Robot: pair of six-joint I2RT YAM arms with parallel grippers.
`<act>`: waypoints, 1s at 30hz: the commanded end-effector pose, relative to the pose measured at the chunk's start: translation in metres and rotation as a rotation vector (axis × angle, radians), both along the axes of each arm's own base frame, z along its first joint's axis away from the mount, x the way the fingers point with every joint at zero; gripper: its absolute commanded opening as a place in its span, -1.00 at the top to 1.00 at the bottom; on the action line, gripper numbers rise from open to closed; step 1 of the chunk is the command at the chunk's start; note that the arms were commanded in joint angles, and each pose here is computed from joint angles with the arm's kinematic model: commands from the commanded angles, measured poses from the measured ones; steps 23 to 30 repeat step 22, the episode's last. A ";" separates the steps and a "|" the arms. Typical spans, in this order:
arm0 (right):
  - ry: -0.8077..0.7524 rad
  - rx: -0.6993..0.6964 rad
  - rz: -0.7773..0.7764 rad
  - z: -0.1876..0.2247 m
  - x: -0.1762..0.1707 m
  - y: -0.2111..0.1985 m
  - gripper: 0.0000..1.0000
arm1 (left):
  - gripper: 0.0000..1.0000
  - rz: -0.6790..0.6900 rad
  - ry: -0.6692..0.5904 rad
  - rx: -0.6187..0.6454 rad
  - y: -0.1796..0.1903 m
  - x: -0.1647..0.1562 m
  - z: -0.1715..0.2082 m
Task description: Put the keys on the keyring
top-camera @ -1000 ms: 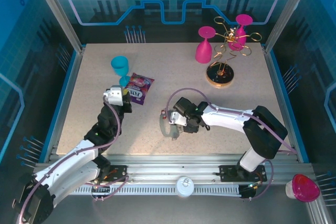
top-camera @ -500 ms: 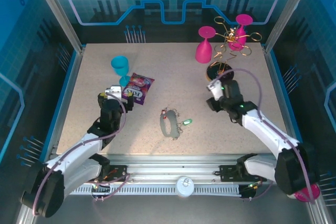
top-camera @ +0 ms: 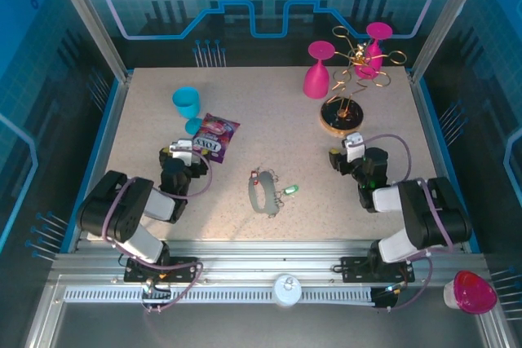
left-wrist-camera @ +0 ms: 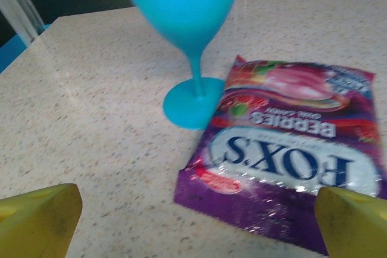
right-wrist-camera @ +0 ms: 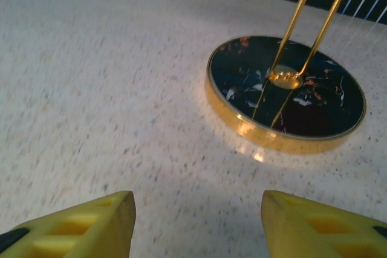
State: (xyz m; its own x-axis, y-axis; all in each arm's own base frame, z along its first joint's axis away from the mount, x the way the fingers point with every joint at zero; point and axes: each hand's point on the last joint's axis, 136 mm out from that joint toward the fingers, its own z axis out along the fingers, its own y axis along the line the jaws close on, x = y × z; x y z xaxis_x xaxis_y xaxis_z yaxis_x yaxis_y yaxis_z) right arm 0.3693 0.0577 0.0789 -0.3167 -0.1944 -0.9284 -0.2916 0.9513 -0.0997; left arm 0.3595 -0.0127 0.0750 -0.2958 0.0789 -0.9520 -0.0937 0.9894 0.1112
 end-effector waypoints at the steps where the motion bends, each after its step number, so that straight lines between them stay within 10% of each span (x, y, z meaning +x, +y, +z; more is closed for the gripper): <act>1: -0.089 0.055 -0.007 0.025 0.011 -0.003 -0.26 | -0.99 0.023 -0.157 -0.050 0.006 0.015 0.037; 19: -0.011 0.088 -0.113 0.019 0.029 -0.023 -0.49 | -0.99 -0.034 0.020 -0.177 0.013 0.040 0.021; 21: -0.013 0.088 -0.114 0.020 0.029 -0.023 -0.99 | -0.99 -0.066 0.027 -0.179 0.008 0.039 0.020; 30: -0.014 0.087 -0.114 0.020 0.029 -0.023 -0.99 | -0.99 -0.070 0.027 -0.178 0.007 0.039 0.021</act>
